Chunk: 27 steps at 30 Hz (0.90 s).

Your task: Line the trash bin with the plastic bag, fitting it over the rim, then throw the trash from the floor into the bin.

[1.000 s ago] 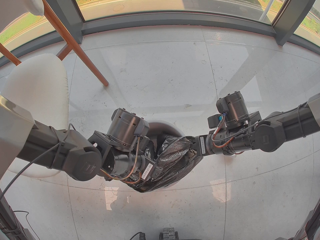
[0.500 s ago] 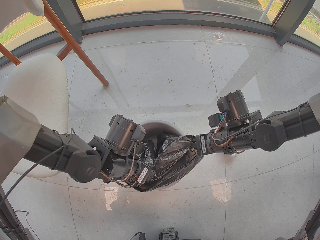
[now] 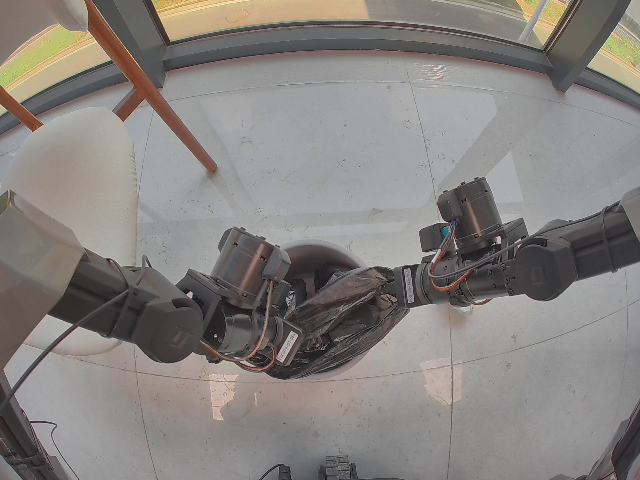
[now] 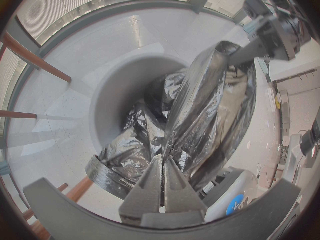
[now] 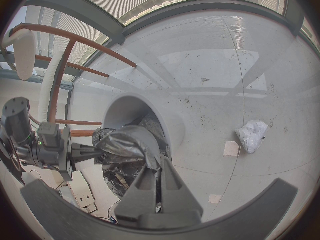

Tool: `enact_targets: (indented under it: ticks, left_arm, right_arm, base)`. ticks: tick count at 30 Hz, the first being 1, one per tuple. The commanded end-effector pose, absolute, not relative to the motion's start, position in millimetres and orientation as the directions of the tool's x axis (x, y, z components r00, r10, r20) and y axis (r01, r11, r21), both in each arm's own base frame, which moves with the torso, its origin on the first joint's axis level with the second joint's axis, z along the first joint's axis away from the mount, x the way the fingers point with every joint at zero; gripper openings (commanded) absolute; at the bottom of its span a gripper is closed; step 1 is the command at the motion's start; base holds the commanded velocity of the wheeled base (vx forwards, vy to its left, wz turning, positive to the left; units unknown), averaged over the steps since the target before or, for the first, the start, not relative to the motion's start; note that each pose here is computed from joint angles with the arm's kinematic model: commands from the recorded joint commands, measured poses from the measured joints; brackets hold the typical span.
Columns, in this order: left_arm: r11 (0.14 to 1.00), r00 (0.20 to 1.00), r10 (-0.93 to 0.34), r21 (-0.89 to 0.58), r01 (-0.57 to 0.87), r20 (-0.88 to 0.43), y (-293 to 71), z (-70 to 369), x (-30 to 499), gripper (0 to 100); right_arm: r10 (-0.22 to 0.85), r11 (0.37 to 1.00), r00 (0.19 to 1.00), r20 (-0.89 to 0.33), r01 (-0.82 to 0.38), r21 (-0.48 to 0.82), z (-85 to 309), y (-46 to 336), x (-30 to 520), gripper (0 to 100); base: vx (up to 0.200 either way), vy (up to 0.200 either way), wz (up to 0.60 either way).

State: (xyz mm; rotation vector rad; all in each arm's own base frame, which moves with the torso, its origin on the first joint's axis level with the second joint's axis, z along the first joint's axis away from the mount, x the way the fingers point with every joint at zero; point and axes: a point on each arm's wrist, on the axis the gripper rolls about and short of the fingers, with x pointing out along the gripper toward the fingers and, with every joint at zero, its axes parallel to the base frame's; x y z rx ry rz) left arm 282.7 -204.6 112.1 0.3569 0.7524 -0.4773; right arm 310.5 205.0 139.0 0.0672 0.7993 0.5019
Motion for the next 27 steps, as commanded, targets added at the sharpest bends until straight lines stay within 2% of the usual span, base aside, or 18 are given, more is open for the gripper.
enact_targets:
  ticks: [1, 7, 18, 27]
  left_arm:
    - [0.856, 0.684, -0.296, 0.132, 0.499, -0.666, -202, 127, 296, 0]
    - [0.883, 0.779, -0.327, 0.121, 0.454, -0.535, -204, 172, 321, 0]
    - [0.914, 0.858, -0.309, 0.120, 0.387, -0.409, -191, 239, 348, 0]
    - [0.905, 0.853, -0.302, 0.153, 0.397, -0.426, -196, 231, 362, 0]
  right_arm:
    - [0.458, 0.881, 0.596, -0.660, -0.403, 0.247, 144, 202, 310, 0]
    - [0.455, 0.885, 0.613, -0.646, -0.393, 0.249, 149, 198, 313, 0]
    - [0.454, 0.890, 0.672, -0.585, -0.379, 0.255, 168, 192, 333, 0]
    - [0.452, 0.891, 0.692, -0.562, -0.374, 0.257, 169, 194, 349, 0]
  base:
    - [0.000, 0.000, 0.00]
    - [0.000, 0.000, 0.00]
    - [0.000, 0.000, 0.00]
    - [0.000, 0.000, 0.00]
